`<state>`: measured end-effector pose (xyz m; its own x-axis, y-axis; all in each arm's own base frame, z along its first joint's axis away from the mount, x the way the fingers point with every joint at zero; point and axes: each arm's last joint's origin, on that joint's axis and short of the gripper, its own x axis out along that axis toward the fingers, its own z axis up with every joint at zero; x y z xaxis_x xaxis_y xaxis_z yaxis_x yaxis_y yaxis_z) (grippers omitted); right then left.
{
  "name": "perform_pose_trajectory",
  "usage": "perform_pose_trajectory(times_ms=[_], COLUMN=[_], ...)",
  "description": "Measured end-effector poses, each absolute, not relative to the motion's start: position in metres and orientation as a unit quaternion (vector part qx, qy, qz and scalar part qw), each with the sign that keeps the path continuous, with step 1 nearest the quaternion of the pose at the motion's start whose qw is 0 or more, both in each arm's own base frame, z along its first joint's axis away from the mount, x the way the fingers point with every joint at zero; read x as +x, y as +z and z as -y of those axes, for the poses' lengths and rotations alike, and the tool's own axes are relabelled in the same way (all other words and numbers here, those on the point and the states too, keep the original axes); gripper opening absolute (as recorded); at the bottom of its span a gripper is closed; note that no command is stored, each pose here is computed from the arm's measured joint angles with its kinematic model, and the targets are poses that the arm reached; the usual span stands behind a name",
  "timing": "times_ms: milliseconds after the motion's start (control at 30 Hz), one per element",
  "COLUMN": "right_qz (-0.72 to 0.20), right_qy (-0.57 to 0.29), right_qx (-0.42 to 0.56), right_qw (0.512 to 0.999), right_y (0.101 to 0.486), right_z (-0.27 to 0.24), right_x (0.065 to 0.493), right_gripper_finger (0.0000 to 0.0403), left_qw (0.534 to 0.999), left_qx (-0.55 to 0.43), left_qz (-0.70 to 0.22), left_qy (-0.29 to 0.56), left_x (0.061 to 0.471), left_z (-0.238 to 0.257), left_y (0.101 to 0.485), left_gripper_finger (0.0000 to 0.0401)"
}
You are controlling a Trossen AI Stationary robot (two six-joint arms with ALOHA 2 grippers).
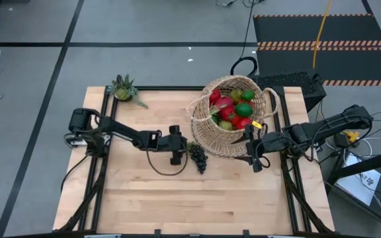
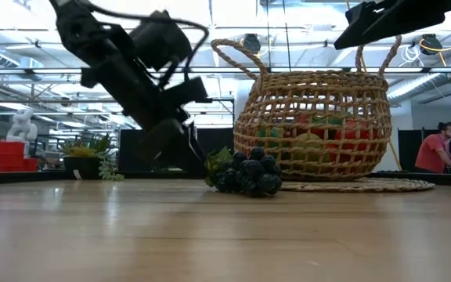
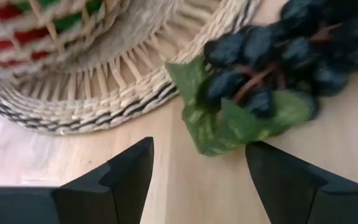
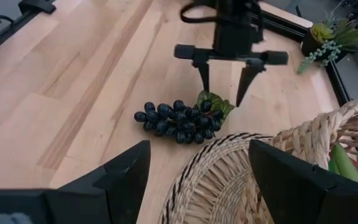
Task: Build produce basket
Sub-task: Put the black grapes into the brown basket
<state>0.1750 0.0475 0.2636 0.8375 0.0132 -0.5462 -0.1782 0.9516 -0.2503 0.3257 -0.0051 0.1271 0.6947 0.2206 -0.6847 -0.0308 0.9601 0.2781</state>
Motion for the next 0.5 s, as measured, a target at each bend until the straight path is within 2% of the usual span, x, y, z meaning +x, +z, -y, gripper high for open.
perform_pose_trajectory(times_ms=[167,367,500], right_qz=[-0.274,-0.260,-0.245], right_qy=[0.050,0.032,0.010], right_qx=[-0.148,-0.178,-0.192], right_qw=[0.949,0.948,0.950], right_y=[0.265,0.267,0.270], right_z=[-0.048,-0.047,-0.046], right_x=[0.176,0.177,0.179], right_gripper_finger=[0.0265,0.0265,0.0265], left_qw=[0.916,0.922,0.924], left_qx=[0.093,0.112,0.116], left_qz=[-0.387,-0.370,-0.363], left_qy=[0.053,0.000,-0.006], left_x=[0.326,0.329,0.332], left_z=[-0.014,-0.017,-0.015], left_y=[0.125,0.127,0.121], left_gripper_finger=[0.0253,0.0252,0.0252])
